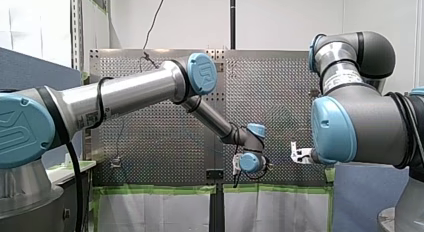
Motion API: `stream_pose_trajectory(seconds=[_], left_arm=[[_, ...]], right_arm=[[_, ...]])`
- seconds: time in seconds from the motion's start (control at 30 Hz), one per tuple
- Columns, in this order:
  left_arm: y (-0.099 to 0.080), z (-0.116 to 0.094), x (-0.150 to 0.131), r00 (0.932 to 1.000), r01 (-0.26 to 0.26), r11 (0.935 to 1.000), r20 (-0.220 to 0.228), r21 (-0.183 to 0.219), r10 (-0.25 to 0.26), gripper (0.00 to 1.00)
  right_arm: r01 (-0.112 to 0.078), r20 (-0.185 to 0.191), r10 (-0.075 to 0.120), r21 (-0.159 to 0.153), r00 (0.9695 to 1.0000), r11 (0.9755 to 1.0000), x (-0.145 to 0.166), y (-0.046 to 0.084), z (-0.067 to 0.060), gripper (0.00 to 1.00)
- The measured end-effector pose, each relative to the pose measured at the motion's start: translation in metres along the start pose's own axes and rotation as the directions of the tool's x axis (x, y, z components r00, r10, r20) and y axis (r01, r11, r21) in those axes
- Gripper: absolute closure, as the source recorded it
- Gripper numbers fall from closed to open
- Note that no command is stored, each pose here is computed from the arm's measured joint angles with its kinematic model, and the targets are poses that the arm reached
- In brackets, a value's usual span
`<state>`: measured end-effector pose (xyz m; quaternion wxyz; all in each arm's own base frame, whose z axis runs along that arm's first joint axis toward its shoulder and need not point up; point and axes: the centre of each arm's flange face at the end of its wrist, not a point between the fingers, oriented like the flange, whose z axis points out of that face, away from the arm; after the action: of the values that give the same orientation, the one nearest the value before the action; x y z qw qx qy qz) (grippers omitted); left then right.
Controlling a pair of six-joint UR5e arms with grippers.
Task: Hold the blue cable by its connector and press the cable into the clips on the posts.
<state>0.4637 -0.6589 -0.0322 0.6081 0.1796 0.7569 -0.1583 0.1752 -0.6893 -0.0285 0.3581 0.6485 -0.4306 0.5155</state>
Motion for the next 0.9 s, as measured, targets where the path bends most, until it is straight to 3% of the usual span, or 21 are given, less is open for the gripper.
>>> stream_pose_trajectory(seconds=[0.67, 0.8, 0.9], left_arm=[[0.003, -0.005, 0.007, 0.9998, -0.004, 0.9999, -0.019, -0.017, 0.004, 0.00], [0.000, -0.016, 0.000, 0.9988, -0.032, 0.9991, -0.038, -0.028, 0.031, 0.00], [-0.009, -0.028, -0.010, 0.9981, -0.058, 0.9977, -0.025, -0.036, 0.057, 0.00]], right_arm=[[-0.002, 0.001, 0.002, 0.004, 1.0000, 1.0000, 0.000, 0.000, 0.000, 1.00], [-0.005, 0.003, 0.005, 0.004, 1.0000, 1.0000, -0.001, 0.001, 0.000, 1.00], [-0.007, 0.007, 0.007, 0.001, 0.9999, 1.0000, -0.001, 0.004, -0.001, 1.00]])
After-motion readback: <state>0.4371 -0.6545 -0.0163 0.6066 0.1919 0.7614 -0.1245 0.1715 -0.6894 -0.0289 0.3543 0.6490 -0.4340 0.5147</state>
